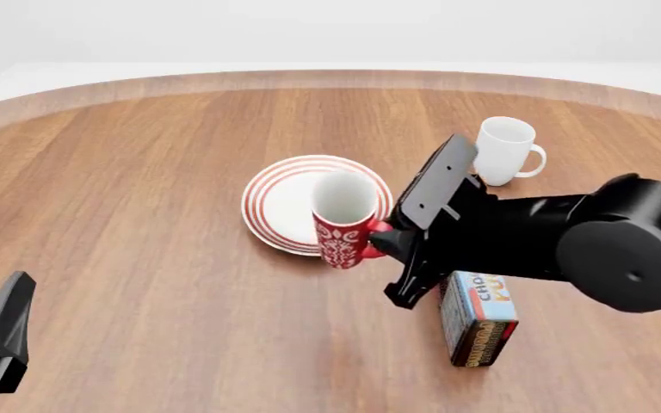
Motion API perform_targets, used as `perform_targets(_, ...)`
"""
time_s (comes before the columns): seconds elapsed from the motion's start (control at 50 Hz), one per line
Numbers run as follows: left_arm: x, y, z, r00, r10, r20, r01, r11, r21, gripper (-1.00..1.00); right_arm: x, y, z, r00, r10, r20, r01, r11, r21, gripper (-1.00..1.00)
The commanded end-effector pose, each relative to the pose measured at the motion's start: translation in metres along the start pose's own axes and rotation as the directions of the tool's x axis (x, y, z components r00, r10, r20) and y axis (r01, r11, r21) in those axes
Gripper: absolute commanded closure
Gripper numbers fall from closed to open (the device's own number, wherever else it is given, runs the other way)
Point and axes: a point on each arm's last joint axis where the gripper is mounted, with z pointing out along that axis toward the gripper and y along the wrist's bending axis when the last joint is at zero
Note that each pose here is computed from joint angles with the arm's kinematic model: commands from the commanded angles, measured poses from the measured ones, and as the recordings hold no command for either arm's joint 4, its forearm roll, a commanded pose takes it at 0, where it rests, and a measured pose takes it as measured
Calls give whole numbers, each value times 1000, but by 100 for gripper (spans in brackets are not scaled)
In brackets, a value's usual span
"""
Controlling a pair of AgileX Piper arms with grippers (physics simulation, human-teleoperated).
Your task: Pick up the red mug and put it on the plate
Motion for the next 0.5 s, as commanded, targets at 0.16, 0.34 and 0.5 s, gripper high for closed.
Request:
perform_targets(0.16, 0, 0, 0, 1000, 0, 0, 0, 1000, 0, -100, -9, -21, 13, 999, 19, 32, -21, 998, 64, 100)
perform_targets(0.34, 0, 0, 0, 1000, 0, 0, 0, 1000, 0, -100, -10, -30, 25, 999, 18, 44, -22, 996, 90, 100)
perform_targets(0.5, 0, 0, 0, 1000, 0, 0, 0, 1000, 0, -100, -10, -37, 33, 998, 27, 61, -33, 993, 112, 100)
